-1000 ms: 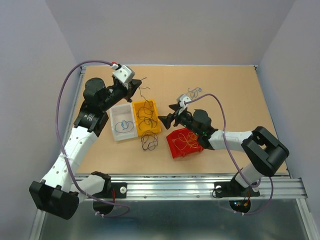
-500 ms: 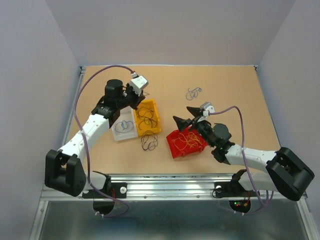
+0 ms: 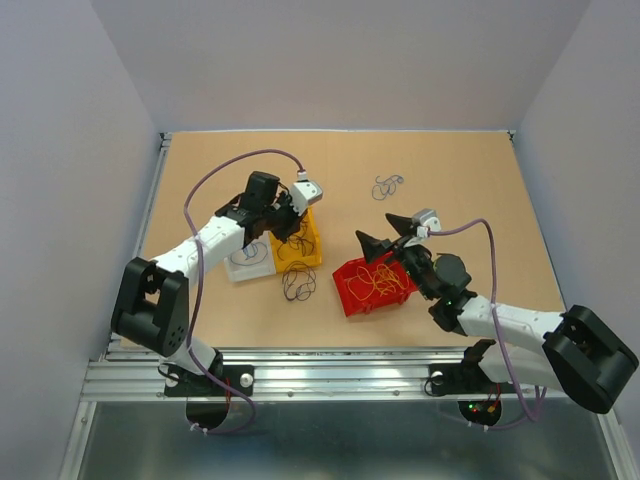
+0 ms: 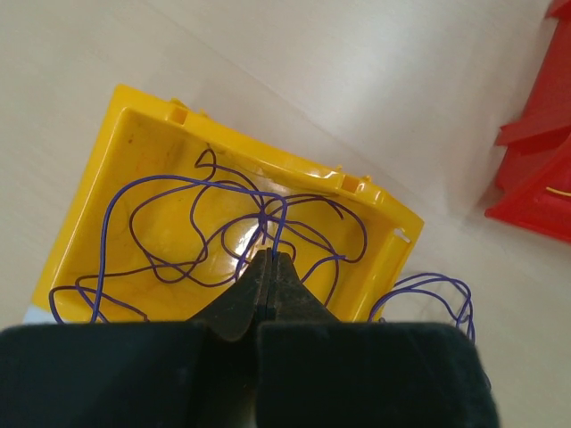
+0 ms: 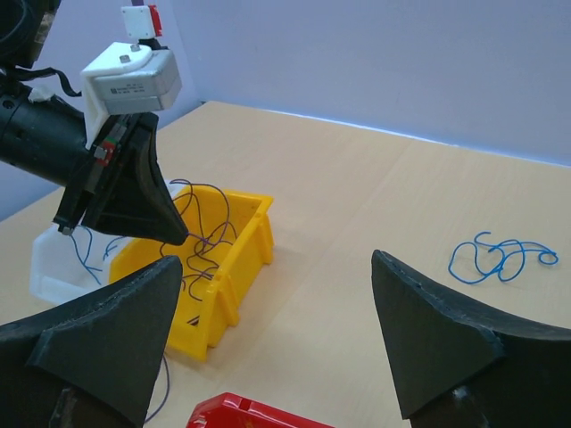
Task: Untangle the cables
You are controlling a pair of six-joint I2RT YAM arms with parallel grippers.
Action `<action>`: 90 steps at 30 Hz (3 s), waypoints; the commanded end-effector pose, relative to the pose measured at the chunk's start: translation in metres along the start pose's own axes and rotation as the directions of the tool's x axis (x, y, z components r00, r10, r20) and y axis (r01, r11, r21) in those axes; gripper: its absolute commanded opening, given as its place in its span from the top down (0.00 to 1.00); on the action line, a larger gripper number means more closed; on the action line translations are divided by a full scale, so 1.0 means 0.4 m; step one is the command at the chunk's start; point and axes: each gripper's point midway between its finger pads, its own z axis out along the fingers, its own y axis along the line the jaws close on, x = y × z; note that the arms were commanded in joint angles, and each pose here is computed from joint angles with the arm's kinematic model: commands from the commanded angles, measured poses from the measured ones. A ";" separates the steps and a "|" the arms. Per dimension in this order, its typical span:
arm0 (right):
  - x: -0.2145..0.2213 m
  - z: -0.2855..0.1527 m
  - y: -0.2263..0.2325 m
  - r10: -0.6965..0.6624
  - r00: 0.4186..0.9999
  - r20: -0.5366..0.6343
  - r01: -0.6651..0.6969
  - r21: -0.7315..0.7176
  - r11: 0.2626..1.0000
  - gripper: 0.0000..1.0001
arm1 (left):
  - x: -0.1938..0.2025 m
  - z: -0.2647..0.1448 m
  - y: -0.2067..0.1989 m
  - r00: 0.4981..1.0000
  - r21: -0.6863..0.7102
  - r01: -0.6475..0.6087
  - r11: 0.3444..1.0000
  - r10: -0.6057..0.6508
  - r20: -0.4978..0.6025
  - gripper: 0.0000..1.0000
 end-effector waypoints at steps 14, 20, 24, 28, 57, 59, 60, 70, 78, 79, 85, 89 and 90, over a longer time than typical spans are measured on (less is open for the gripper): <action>-0.017 -0.007 0.014 -0.020 0.999 0.028 0.021 -0.035 0.999 0.05 | -0.073 -0.056 0.034 0.995 -0.155 -0.072 0.985 0.082 0.059 0.46; 0.049 0.020 0.104 -0.080 0.984 -0.162 0.041 -0.231 0.972 0.06 | -0.129 -0.141 -0.021 0.963 -0.125 -0.159 0.979 0.182 0.198 0.33; 0.045 0.017 0.082 -0.075 0.984 -0.161 0.044 -0.185 0.982 0.06 | -0.060 -0.114 -0.081 0.978 -0.070 -0.188 0.980 0.193 0.075 0.30; 0.029 0.000 0.078 -0.072 0.987 -0.144 0.045 -0.180 0.983 0.05 | 0.000 -0.074 -0.172 0.962 -0.007 -0.273 0.962 0.273 -0.029 0.22; -0.149 -0.144 -0.093 0.063 0.990 0.129 -0.086 0.180 0.980 0.03 | 0.276 -0.003 -0.274 0.879 0.238 -0.271 0.933 0.341 -0.334 0.27; -0.149 -0.145 -0.096 0.063 0.990 0.128 -0.087 0.188 0.978 0.03 | 0.293 0.002 -0.286 0.867 0.267 -0.269 0.925 0.353 -0.351 0.35; -0.146 -0.144 -0.097 0.064 0.990 0.126 -0.087 0.190 0.978 0.03 | 0.296 0.003 -0.288 0.864 0.271 -0.270 0.924 0.357 -0.355 0.38; -0.145 -0.145 -0.098 0.066 0.990 0.125 -0.090 0.193 0.977 0.03 | 0.279 0.001 -0.287 0.863 0.257 -0.288 0.922 0.366 -0.348 0.85; -0.146 -0.141 -0.094 0.069 0.990 0.123 -0.092 0.185 0.978 0.03 | 0.149 -0.049 -0.258 0.910 0.134 -0.339 0.931 0.361 -0.204 1.00; -0.146 -0.140 -0.094 0.070 0.990 0.123 -0.093 0.187 0.978 0.03 | 0.141 -0.055 -0.258 0.912 0.129 -0.342 0.931 0.362 -0.192 1.00; -0.135 -0.131 -0.091 0.069 0.992 0.104 -0.087 0.184 0.979 0.03 | 0.065 -0.100 -0.255 0.930 0.080 -0.351 0.933 0.357 -0.082 1.00; -0.131 -0.125 -0.090 0.067 0.993 0.095 -0.084 0.186 0.979 0.03 | -0.019 -0.139 -0.203 0.952 -0.045 -0.305 0.951 0.306 0.011 1.00; -0.130 -0.124 -0.090 0.067 0.993 0.094 -0.083 0.186 0.979 0.03 | -0.036 -0.147 -0.191 0.956 -0.065 -0.290 0.955 0.292 0.033 1.00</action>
